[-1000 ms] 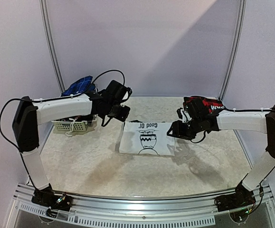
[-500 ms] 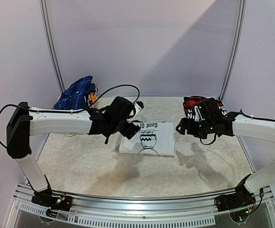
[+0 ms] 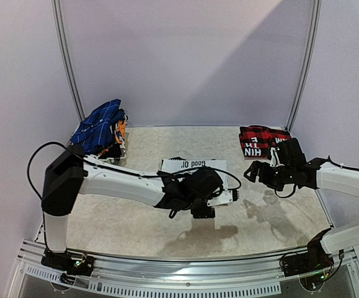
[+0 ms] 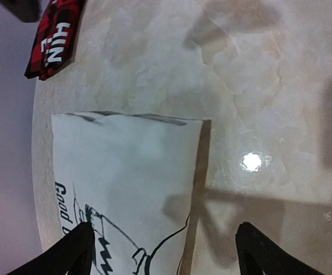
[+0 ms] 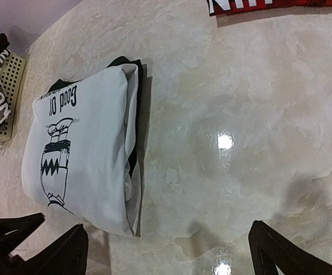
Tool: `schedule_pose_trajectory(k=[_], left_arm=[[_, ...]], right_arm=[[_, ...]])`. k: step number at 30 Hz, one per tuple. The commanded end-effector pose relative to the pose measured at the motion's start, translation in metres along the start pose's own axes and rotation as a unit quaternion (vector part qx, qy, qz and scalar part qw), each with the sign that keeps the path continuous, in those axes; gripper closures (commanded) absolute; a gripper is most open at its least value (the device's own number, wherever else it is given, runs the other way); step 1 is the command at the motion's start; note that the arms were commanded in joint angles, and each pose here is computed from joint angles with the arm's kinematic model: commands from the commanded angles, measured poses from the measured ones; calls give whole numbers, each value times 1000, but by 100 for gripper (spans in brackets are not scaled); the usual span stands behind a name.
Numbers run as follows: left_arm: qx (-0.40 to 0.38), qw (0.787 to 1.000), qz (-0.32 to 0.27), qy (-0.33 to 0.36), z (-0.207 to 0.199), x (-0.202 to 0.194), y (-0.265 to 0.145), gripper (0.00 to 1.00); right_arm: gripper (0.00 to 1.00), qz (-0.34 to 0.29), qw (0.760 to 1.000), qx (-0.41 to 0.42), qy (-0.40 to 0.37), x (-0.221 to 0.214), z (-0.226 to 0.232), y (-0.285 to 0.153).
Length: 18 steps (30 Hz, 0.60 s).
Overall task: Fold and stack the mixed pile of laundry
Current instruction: Pick up the square-folded T-shirt from the center of the board.
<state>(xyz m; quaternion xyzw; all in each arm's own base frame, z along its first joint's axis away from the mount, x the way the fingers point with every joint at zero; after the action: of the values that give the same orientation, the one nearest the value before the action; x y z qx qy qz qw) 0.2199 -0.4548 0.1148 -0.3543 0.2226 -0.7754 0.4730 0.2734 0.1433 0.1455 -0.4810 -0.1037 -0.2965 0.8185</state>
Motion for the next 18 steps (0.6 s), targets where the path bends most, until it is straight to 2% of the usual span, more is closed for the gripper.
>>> schedule_pose_trajectory(k=[1, 6, 18], left_arm=[[-4, 999, 0, 42, -9, 10, 14, 14], [8, 999, -4, 43, -10, 16, 27, 18], [10, 999, -3, 50, -20, 23, 55, 37]], right_arm=[[1, -2, 1000, 11, 11, -2, -8, -4], [1, -5, 1000, 9, 15, -3, -15, -8], [1, -4, 1000, 2, 27, -4, -26, -11]])
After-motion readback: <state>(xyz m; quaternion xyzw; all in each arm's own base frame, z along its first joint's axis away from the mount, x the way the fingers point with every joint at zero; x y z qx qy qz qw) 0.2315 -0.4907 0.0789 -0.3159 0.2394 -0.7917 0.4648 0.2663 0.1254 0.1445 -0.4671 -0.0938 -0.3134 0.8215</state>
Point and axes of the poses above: each gripper's point midway between its finger pads, its own y axis out along the fingers, its own z axis along the line the jaws close on, x = y × z, the point moved 5 cm from there along -y, back along the fingers, and after that the axes turned 6 degrees about y, right-handed, at the moved point
